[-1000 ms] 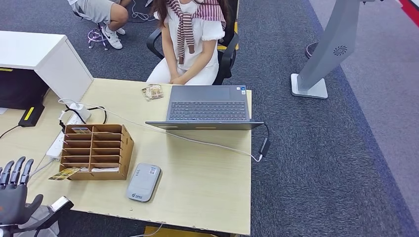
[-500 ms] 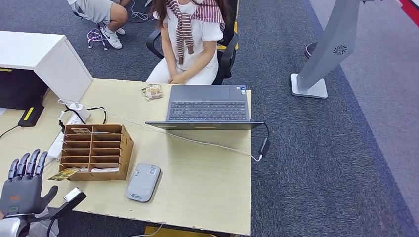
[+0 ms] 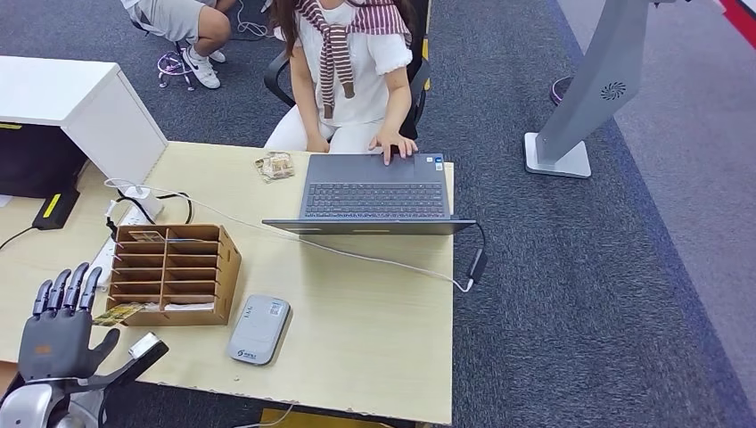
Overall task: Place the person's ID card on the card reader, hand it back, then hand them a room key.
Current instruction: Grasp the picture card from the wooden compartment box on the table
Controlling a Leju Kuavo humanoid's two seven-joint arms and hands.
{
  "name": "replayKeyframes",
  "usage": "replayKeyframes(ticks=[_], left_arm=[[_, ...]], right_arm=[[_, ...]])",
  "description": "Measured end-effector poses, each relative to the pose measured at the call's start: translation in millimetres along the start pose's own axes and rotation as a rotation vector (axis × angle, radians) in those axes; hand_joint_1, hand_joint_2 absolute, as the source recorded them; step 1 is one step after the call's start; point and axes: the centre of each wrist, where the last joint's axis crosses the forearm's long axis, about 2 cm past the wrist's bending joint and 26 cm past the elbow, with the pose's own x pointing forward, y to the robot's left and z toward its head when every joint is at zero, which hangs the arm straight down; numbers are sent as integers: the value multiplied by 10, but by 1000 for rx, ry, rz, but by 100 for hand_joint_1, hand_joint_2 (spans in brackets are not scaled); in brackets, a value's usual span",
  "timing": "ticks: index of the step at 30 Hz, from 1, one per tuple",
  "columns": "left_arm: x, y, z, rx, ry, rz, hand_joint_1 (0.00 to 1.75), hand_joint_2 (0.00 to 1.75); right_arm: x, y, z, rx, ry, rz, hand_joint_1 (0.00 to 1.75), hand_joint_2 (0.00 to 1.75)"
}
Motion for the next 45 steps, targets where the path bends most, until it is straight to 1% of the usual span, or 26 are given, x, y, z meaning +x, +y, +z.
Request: replayKeyframes(ticks=[16, 30, 45], left_arm=[[130, -29, -33, -27, -39, 6, 0, 175], [166, -35, -41, -30, -48, 8, 0, 175], [145, -28, -48, -29, -16, 12, 0, 175]], right_arm=[[2, 1, 0, 4, -2, 1, 0, 0], [2, 1, 0, 3, -2, 1, 0, 0], [2, 1, 0, 4, -1, 16, 0, 0]])
